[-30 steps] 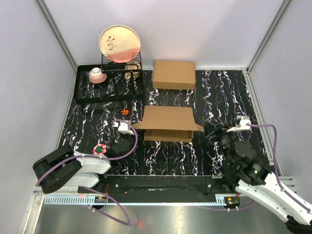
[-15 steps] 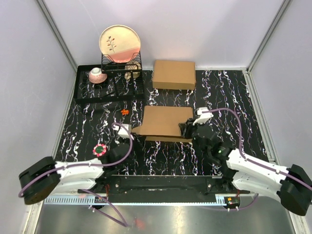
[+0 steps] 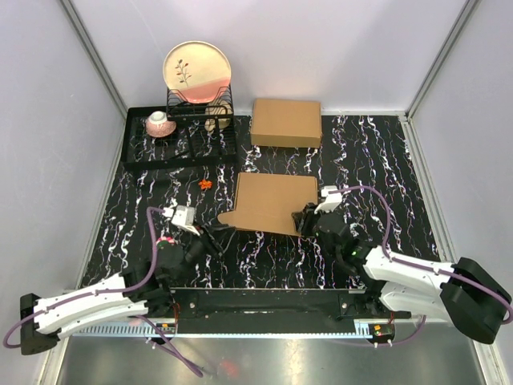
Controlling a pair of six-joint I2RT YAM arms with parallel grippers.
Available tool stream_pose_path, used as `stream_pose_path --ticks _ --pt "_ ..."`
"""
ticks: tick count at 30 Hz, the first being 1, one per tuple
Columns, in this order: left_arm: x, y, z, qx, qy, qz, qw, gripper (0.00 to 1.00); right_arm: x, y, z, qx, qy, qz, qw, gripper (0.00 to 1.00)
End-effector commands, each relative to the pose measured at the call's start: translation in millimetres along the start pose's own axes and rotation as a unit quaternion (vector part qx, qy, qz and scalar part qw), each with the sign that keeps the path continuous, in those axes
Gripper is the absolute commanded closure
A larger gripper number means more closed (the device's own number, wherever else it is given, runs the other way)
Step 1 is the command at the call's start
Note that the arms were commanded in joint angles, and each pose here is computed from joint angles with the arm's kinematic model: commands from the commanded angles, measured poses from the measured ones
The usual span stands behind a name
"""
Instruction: Fold the paper box
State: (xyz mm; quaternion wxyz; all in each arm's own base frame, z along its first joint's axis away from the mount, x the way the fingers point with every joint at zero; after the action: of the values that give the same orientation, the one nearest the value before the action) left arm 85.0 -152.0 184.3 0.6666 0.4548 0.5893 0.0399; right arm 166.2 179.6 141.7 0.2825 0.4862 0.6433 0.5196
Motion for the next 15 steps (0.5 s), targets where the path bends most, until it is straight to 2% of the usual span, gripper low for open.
stream_pose_path --ticks 1,2,5,6,8,10,11,12,15 --pt "-23.5 32.5 -11.6 -0.034 -0.003 -0.013 0.999 0.62 -5.1 -12.4 -3.6 0.020 -0.014 0.000 1.000 0.61" --pt "-23.5 35.6 -11.2 -0.047 0.005 -0.016 0.999 0.61 -5.3 -11.1 -4.0 0.015 -0.013 0.000 1.000 0.61" --pt "-19.3 42.0 -2.7 -0.106 0.047 -0.014 0.993 0.48 -5.3 -4.1 -5.9 0.007 -0.016 -0.003 1.000 0.60" --pt "-18.8 41.7 5.1 -0.125 0.065 -0.003 0.990 0.37 -5.3 -2.5 -6.7 0.006 -0.015 -0.003 1.000 0.60" --pt "-17.4 43.9 17.4 -0.141 0.087 0.016 0.986 0.32 -4.8 1.4 -8.0 0.008 -0.016 -0.006 1.000 0.60" --pt "-18.2 38.8 39.6 -0.105 0.102 0.034 0.989 0.31 -5.3 3.9 -10.0 0.004 -0.015 -0.006 1.000 0.59" --pt "-10.6 44.4 51.9 -0.108 0.125 0.017 0.986 0.31 -5.4 4.4 -10.6 0.003 -0.015 -0.005 1.000 0.59" --pt "-2.5 32.5 65.9 -0.061 0.140 0.021 0.988 0.31 -5.8 4.4 -10.5 0.003 -0.017 -0.006 1.000 0.59" --pt "10.0 20.5 90.8 -0.022 0.153 0.019 0.988 0.36 -6.3 0.1 -8.7 0.021 -0.024 -0.014 0.999 0.59"
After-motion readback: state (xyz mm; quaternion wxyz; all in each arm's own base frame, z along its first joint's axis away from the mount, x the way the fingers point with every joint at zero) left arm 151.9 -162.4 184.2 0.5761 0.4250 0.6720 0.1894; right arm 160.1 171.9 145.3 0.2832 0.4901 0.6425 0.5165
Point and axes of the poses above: each gripper's point midway between its finger pads, its own z axis out along the fingers, its own x axis along the line the jaws close on, y = z × x, the point moved 10 cm from there along -z, back along the fingers, and after that the axes turned 15 degrees about -z, right-handed, at the moved point
